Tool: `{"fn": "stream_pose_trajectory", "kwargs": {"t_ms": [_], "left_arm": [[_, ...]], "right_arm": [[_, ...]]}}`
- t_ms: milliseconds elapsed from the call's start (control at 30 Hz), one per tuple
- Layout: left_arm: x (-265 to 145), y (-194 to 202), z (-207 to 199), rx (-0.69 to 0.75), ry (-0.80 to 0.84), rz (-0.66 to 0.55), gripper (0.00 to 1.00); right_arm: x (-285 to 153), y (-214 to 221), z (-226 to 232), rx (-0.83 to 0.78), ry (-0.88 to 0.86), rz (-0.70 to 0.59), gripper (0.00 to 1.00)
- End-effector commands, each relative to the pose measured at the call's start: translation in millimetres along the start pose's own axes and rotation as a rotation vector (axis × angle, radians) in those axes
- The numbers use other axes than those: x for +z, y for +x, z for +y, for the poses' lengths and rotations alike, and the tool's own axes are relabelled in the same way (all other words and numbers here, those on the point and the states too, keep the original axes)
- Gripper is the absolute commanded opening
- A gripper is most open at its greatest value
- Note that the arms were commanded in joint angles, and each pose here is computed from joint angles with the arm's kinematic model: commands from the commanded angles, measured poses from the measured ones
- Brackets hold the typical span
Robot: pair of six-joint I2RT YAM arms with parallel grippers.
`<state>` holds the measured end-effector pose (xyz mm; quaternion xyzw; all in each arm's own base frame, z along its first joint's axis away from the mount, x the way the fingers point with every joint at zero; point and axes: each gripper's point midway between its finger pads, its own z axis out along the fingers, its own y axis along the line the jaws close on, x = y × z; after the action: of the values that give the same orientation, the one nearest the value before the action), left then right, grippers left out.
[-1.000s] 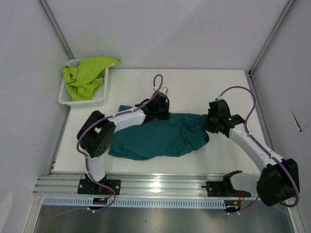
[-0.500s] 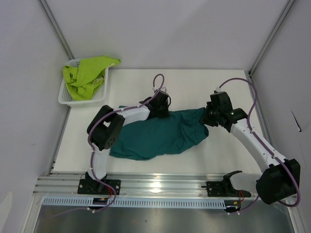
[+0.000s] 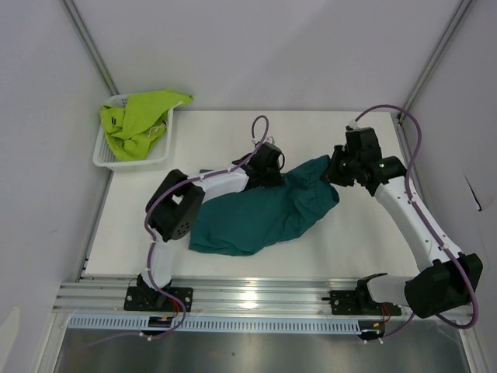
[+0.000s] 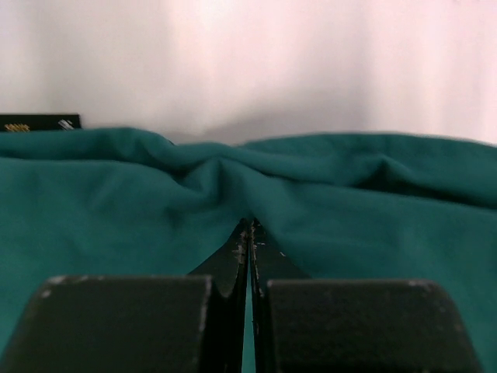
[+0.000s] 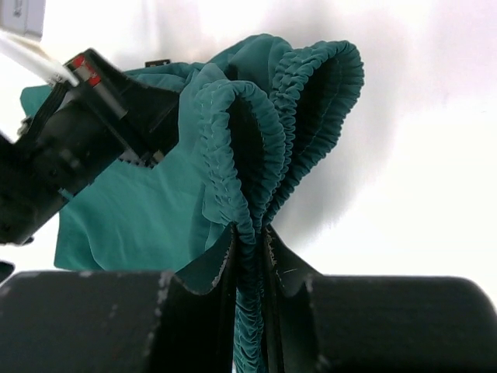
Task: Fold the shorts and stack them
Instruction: Fold the shorts
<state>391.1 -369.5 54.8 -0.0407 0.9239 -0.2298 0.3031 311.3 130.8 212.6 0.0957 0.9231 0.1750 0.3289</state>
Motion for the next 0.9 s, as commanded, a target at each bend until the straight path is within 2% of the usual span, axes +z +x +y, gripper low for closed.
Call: {"fn": "stream_pose_trajectory", "kwargs": {"t_ms": [0,100,133,233,300,367,400,467,500,533,733,867], "left_arm": [[-14.3,-16.4,-44.1,-0.019,0.102,-0.029,0.0],[-33.2,-26.9,-39.5,-0.012,0.091,-0.055,0.02],[-48.8,-31.4,-35.2,-0.001,0.093,-0.066,0.05],[-81.7,-43.9,-21.3,0.005,0.092,-0.071,0.04],[-91.5,-41.0,8.1,-0.004,0.051,-0.055,0.04],[-116.7,-52.5,17.3,-0.019,0.07,-0.092,0.06],[-114.2,-39.8,51.1,-0.04,0.015,-0.063,0.07],[-132.3,-45.1,63.2,-0.058,0.036,-0.075,0.13],[-130.7,-33.7,94.4,-0.083,-0.016,-0.05,0.17],[-135.0,-32.9,102.5,-0.097,-0.013,-0.047,0.24],[-151.1,-21.2,166.1,-0.17,-0.086,-0.063,0.45],[-147.9,-17.1,193.3,-0.214,-0.114,-0.02,0.5]], "right_arm": [[-17.0,-28.2,0.2,-0.024,-0.028,-0.043,0.0],[-18.6,-30.2,-3.5,-0.03,-0.031,-0.017,0.0],[-21.5,-32.9,-4.7,-0.037,-0.03,-0.015,0.0],[-23.5,-36.3,-5.3,-0.052,-0.027,-0.007,0.0],[-23.9,-37.0,-5.4,-0.061,-0.026,-0.001,0.0],[-25.8,-38.6,-5.0,-0.075,-0.028,0.001,0.0],[-25.9,-39.1,-5.8,-0.076,-0.024,0.002,0.0],[-26.6,-39.8,-6.5,-0.082,-0.019,0.003,0.0],[-26.6,-40.2,-6.3,-0.083,-0.018,0.004,0.0],[-26.4,-40.3,-7.4,-0.081,-0.011,0.005,0.0],[-25.6,-40.7,-0.8,-0.094,-0.015,0.01,0.0],[-26.0,-43.1,2.1,-0.11,0.009,0.003,0.0]]}}
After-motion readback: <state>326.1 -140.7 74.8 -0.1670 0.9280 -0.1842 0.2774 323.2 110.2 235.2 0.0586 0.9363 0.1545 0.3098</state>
